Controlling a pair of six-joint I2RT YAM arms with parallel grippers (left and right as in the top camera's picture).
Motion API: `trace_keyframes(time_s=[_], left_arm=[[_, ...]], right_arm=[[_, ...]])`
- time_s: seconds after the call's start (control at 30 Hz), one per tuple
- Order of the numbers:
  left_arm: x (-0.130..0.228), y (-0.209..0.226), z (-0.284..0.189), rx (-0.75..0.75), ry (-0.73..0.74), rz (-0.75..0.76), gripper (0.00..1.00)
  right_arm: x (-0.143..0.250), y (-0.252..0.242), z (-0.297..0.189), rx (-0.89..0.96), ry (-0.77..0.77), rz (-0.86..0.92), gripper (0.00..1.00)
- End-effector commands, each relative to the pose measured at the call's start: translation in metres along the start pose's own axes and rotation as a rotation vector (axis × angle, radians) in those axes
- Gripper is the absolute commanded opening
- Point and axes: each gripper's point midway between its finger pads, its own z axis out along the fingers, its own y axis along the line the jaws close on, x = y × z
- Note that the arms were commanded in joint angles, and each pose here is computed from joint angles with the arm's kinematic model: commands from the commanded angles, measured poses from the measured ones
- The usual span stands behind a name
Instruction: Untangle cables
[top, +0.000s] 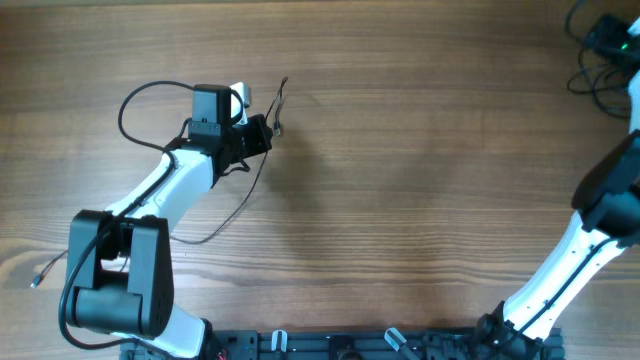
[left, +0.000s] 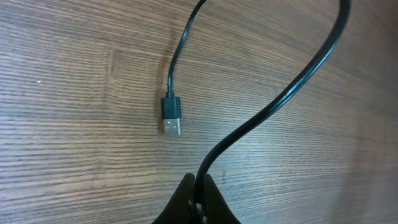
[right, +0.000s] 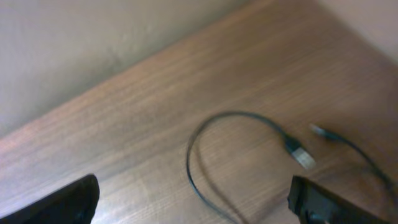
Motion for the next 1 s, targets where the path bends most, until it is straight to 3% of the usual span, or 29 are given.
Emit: trace_keyframes(time_s=[0.0,0.1,0.23,0.33,0.47,0.6,0.67,0.77,0.87,0.97], left_arm=[[0.001,-0.036,0.002,0.114,-0.009,0.057,0.04],[-0.032,-0.102,-0.007,0.333,-0.165,0.084,0.04],[-0.086,-0.213,-0.083,0.757,-0.528,0.184,0.04],[-0.088,-0.254,-0.131,0.944,-0.675,0.265,0.04],[-0.094,-0.277,-0.242,1.251,-1.006,0.356,0.04],[-0.139,-0.274,-0.260,1.182,-1.099,0.268,0.04],[-0.165,-0.285,-0.257,1.121,-1.056,0.225,0.04],[-0.189,-0.318,-0.264,1.010,-1.025,0.320,0.04],[-0.169,-0.338,-0.232,0.943,-0.848,0.434,0.04],[-0.122,-0.310,-0.142,0.703,-0.523,0.568,0.04]], right_arm=[[-0.082,-0.008,-0.122,0.119,-0.185,0.153,1.00],[-0.067,0.008,-0.194,0.117,-0.107,0.280,1.00],[-0.018,0.048,-0.238,0.015,0.099,0.295,1.00],[0.015,0.107,-0.247,-0.241,0.251,0.109,1.00],[0.036,0.141,-0.252,-0.293,0.306,0.005,1.00],[0.044,0.161,-0.255,-0.322,0.324,-0.029,1.00],[0.047,0.166,-0.257,-0.329,0.332,-0.039,1.00],[0.048,0.169,-0.258,-0.342,0.335,-0.041,1.00],[0.048,0.169,-0.257,-0.345,0.333,-0.058,1.00],[0.054,0.171,-0.258,-0.360,0.356,-0.074,1.00]])
